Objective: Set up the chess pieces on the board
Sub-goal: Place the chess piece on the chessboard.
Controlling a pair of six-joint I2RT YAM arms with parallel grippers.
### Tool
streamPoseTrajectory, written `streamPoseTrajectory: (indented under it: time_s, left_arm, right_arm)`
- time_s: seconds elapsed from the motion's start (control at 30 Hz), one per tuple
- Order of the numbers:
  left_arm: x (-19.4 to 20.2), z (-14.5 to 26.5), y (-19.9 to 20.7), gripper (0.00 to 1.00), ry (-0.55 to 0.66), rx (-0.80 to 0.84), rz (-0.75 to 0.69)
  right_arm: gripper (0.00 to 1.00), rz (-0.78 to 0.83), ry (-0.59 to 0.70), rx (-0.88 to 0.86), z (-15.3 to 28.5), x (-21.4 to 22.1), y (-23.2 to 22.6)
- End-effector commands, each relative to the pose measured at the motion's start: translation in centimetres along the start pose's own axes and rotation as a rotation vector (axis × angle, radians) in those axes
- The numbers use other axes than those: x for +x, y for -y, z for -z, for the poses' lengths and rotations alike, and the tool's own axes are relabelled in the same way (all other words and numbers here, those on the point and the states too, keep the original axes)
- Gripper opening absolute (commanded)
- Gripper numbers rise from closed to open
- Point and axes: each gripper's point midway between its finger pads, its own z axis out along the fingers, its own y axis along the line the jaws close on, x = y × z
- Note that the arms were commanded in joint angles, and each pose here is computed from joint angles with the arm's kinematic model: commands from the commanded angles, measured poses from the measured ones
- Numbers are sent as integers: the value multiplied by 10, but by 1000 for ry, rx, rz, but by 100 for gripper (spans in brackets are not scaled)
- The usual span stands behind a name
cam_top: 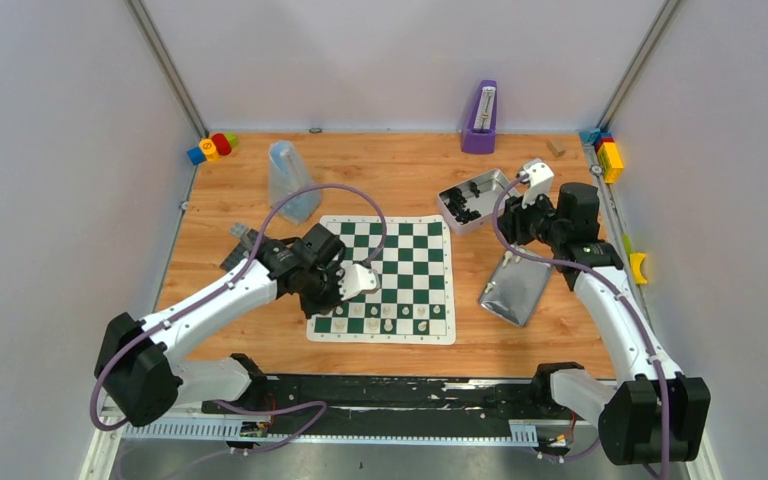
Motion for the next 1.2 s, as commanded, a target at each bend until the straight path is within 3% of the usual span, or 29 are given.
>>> streamPoseTrajectory:
  time_s: [0.0,0.57,1.17]
  left_arm:
    - [22,-2,4,17,-25,-9,-46]
    - [33,-43,4,20,-76,53,-60]
    - [43,-60,4,24,-100,60,-63]
  right_arm:
    - [35,5,13,8,-2,-6,4]
    - [35,-3,-6,3,-4,1,6]
    - [35,-11,-10,1,-4,2,8]
